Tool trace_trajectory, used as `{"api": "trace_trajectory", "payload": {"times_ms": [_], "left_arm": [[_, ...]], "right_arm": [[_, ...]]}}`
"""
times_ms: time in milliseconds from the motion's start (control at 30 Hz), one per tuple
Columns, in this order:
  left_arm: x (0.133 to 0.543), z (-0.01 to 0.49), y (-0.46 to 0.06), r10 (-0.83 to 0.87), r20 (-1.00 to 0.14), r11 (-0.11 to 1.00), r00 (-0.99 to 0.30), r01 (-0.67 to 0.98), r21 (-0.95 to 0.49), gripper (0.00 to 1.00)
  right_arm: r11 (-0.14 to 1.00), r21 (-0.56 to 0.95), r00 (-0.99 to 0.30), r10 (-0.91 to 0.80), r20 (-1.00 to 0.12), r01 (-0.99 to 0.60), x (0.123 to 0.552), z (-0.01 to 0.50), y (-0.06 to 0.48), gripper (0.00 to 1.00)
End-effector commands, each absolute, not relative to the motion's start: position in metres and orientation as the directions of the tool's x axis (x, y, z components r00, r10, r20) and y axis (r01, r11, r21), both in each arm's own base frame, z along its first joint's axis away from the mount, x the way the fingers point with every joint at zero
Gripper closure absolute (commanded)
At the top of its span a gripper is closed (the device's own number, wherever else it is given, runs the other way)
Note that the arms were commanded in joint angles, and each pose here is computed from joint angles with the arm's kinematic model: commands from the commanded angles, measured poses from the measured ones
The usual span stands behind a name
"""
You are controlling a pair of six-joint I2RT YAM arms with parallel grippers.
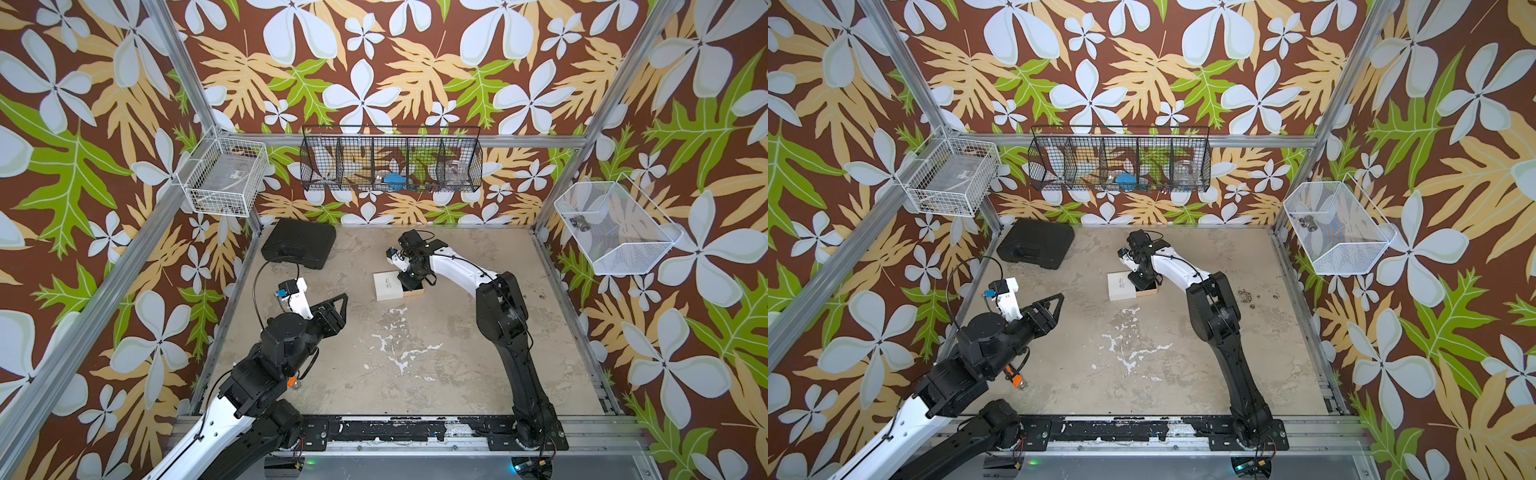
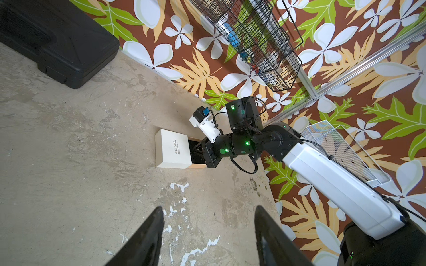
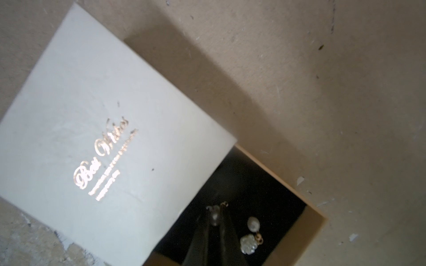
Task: Place the earrings into the drawer-style jewelry box
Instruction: Insert the earring into the inner lining.
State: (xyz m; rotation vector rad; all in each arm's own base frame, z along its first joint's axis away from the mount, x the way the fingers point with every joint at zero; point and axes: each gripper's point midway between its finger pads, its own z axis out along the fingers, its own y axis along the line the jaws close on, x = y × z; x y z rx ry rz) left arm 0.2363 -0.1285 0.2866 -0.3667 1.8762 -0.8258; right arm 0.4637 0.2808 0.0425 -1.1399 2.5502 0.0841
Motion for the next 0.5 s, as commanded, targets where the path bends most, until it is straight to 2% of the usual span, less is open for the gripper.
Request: {"api": "trace_trajectory", "payload": {"times_ms": [0,333,467], "left_arm": [[0.237,0.290,-0.128,-0.584,-0.689,0.720,-0.428,0.117,-0.684,0.36],[0.241,0.280,-0.131,-0.575,-0.689,0.728,-0.442,0.108,-0.677,0.36],[0.243,0.274,-0.134,-0.570,-0.686,0.730,-0.453,0.104,-0.675,0.36]], "right_arm": [[0.666,-0.096,-0.621,-0.730,-0.286,-0.739,0.458,0.036,0.276,0.99],[0.661,-0.109,-0.617,-0.737,-0.275,-0.742,0.460,0.038,0.280,0.98],[0.661,-0.107,-0.617,-0.738,-0.273,-0.743,0.461,0.038,0.282,0.91]]}}
